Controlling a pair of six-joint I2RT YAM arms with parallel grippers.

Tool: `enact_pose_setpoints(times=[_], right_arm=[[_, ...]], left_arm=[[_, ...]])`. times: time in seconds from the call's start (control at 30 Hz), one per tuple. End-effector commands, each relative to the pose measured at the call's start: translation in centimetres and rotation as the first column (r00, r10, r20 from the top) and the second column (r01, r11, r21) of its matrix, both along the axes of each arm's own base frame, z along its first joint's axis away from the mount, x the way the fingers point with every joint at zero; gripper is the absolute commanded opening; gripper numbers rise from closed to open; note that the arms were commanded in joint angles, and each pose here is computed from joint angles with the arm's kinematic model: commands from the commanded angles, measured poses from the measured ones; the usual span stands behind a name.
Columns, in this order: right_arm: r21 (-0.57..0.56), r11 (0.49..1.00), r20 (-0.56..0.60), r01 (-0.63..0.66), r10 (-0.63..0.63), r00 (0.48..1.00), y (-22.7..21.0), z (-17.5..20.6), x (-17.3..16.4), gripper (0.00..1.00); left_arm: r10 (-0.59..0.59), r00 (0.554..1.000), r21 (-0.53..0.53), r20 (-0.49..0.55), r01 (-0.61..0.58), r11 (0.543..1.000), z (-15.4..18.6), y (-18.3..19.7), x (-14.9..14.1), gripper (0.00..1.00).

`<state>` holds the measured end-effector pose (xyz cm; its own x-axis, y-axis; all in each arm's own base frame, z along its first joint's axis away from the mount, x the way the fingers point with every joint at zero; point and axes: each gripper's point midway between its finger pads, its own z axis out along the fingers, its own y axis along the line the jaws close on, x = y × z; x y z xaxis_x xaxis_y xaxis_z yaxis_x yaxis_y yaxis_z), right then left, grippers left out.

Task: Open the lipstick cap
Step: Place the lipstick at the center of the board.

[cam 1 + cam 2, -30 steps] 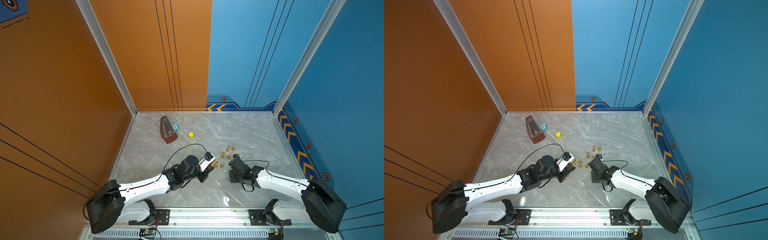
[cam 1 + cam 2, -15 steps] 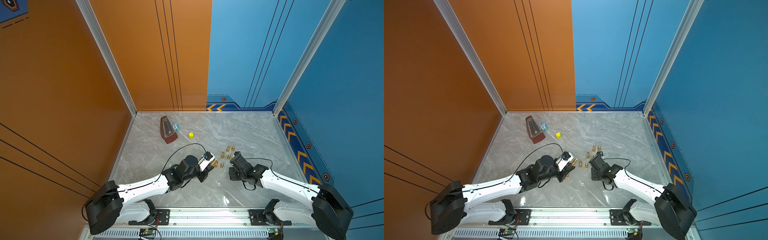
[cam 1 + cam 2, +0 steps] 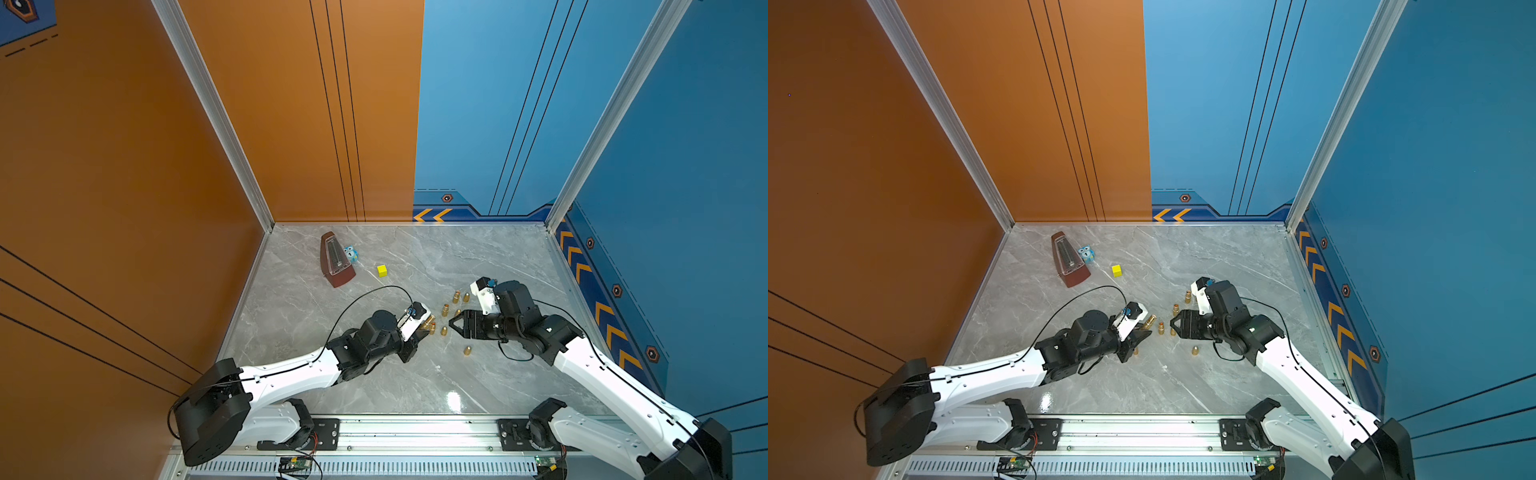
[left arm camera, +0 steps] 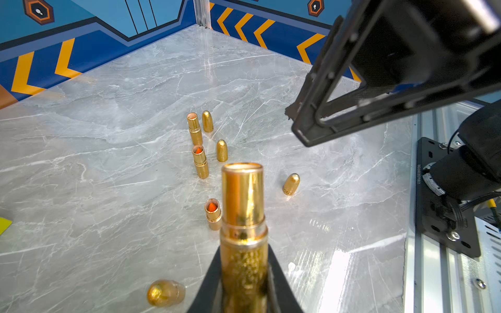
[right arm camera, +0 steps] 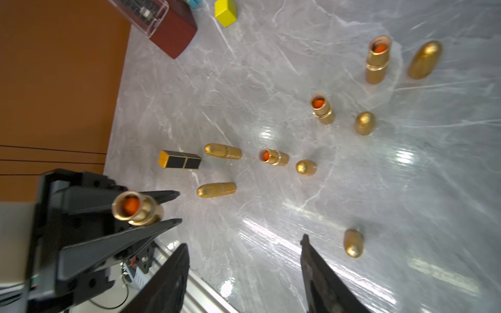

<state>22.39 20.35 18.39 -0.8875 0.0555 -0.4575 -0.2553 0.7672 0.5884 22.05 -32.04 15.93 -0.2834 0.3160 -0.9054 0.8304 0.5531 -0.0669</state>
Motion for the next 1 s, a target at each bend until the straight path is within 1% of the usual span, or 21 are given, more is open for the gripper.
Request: enact_pose_setpoints(times=[0.0, 0.1, 0.23, 0.3, 0.5, 0.77, 0.97], right_arm=[[0.135, 0.982, 0.015, -0.131, 0.131, 0.991, 2.3, 3.1, -1.3, 0.67], [0.171, 0.976, 0.011, -0.136, 0.136, 0.991, 3.2, 3.6, -0.7, 0.66], [0.207, 0.966, -0.012, -0.153, 0.158, 0.987, 4.8, 3.6, -0.2, 0.62], [0.215, 0.961, -0.004, -0.172, 0.177, 0.984, 5.6, 3.7, -0.2, 0.60], [0.209, 0.959, -0.007, -0.190, 0.196, 0.981, 7.2, 3.3, 0.1, 0.52], [0.189, 0.961, -0.030, -0.199, 0.209, 0.978, 8.3, 2.1, 0.6, 0.37], [0.169, 0.963, -0.042, -0.212, 0.222, 0.974, 8.4, 1.4, 0.3, 0.28]], left_arm=[[-0.004, 0.999, -0.029, 0.038, 0.005, 1.000, 1.5, -0.9, 0.4, 0.00], [-0.018, 0.999, -0.035, 0.036, 0.019, 0.999, 1.7, -1.1, 0.2, 0.00], [-0.030, 0.999, -0.038, 0.036, 0.031, 0.999, 1.9, -1.3, 0.1, 0.00], [-0.031, 0.999, -0.038, 0.035, 0.033, 0.999, 1.9, -1.4, 0.1, 0.00], [-0.042, 0.999, -0.036, 0.030, 0.043, 0.998, 1.8, -1.8, 0.0, 0.00], [-0.040, 0.999, -0.032, 0.035, 0.041, 0.999, 1.8, -1.8, 0.1, 0.00], [-0.023, 0.999, -0.027, 0.044, 0.025, 0.999, 1.8, -1.5, 0.3, 0.00]])
